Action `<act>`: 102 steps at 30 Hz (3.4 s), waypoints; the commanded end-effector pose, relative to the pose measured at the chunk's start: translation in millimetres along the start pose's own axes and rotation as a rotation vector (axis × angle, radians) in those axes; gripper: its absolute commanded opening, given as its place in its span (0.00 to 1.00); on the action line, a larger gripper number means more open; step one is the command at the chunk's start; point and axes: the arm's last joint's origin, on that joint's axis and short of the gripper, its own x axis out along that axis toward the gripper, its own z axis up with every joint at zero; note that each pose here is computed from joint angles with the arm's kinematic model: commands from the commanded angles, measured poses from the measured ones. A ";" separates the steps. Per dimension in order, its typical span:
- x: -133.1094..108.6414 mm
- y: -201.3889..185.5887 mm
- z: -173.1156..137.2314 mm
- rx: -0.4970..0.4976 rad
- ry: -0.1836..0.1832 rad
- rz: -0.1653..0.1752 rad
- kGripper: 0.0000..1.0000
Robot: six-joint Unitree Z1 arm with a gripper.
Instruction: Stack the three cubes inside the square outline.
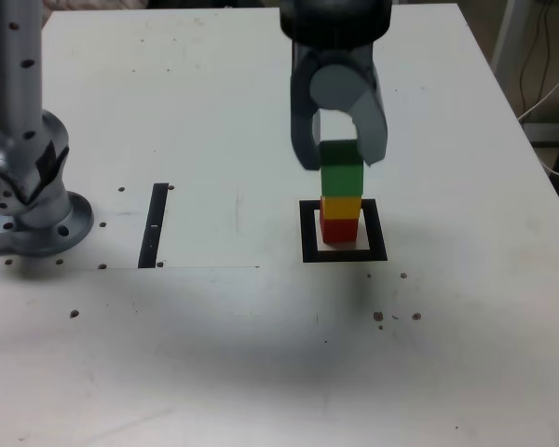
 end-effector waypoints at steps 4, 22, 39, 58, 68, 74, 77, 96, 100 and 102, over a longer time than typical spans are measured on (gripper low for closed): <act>-2.5 29.0 6.4 -0.028 0.008 0.018 0.00; 28.2 42.8 20.4 -0.053 0.097 0.020 0.00; 36.0 47.7 17.3 -0.067 0.133 0.018 0.38; 32.2 46.9 16.6 -0.069 0.123 -0.005 0.61; 29.8 46.7 15.6 -0.070 0.110 -0.010 0.90; 29.5 46.6 12.7 -0.078 0.113 -0.011 0.98; 29.6 46.3 12.0 -0.079 0.115 -0.016 0.99; 0.9 42.6 -21.9 -0.090 0.029 -0.034 0.99; -11.7 41.7 -40.3 -0.092 -0.019 -0.040 0.99; -15.3 41.4 -46.6 -0.091 -0.030 -0.045 0.99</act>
